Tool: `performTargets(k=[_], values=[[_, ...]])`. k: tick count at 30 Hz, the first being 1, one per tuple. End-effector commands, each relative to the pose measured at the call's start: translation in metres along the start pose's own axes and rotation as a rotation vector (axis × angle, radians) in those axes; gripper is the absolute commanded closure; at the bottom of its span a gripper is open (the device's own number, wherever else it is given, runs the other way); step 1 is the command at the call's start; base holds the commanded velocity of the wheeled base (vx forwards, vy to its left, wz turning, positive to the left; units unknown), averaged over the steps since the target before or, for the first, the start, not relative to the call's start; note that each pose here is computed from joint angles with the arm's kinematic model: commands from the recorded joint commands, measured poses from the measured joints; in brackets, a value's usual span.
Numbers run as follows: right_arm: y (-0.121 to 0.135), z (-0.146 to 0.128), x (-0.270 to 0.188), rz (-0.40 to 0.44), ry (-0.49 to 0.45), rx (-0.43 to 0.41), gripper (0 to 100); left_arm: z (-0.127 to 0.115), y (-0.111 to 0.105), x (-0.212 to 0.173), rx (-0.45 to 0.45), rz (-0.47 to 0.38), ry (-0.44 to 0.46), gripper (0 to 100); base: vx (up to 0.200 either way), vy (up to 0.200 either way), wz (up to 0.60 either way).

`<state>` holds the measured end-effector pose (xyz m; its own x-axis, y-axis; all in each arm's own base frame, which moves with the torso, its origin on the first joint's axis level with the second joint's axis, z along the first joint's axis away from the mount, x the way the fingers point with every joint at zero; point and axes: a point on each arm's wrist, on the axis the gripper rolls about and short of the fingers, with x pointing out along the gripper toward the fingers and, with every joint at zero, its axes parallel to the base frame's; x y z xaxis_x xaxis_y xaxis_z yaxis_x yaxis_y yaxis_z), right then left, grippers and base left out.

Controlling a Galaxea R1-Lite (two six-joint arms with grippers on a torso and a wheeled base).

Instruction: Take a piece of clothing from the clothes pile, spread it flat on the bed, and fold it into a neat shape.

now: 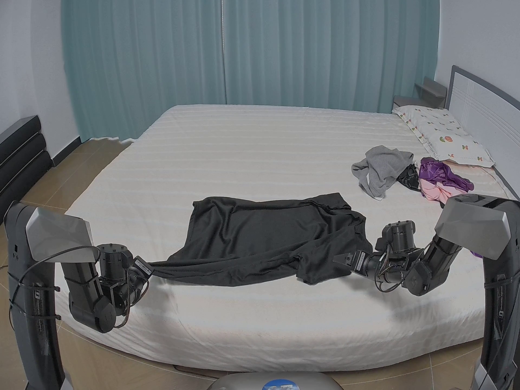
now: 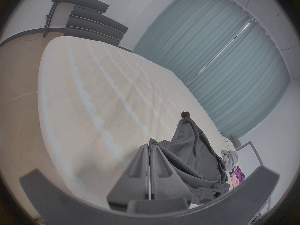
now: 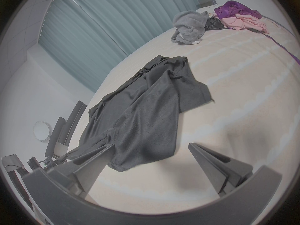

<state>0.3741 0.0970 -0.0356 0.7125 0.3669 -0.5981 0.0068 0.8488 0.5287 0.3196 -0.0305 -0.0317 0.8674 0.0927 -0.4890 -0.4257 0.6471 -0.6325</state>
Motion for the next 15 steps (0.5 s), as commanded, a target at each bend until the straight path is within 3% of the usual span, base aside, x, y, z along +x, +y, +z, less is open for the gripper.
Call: performTargets(k=[1,9,10,15], values=[[0.001,-0.002,0.012,-0.001,0.002,-0.006,0,0.001,-0.001,-0.001,-0.001,-0.005,-0.003,100,0.0,0.0,0.0],[0.0,-0.002,0.025,-0.019,0.032,-0.021,0,-0.001,-0.003,-0.003,0.005,-0.01,0.005,100,0.0,0.0,0.0],[0.0,-0.002,0.025,-0.019,0.032,-0.021,100,-0.001,-0.003,-0.003,0.005,-0.01,0.005,100,0.0,0.0,0.0],[0.0,-0.002,0.028,-0.016,0.029,-0.026,100,-0.002,-0.003,-0.004,0.005,-0.009,0.006,100,0.0,0.0,0.0]])
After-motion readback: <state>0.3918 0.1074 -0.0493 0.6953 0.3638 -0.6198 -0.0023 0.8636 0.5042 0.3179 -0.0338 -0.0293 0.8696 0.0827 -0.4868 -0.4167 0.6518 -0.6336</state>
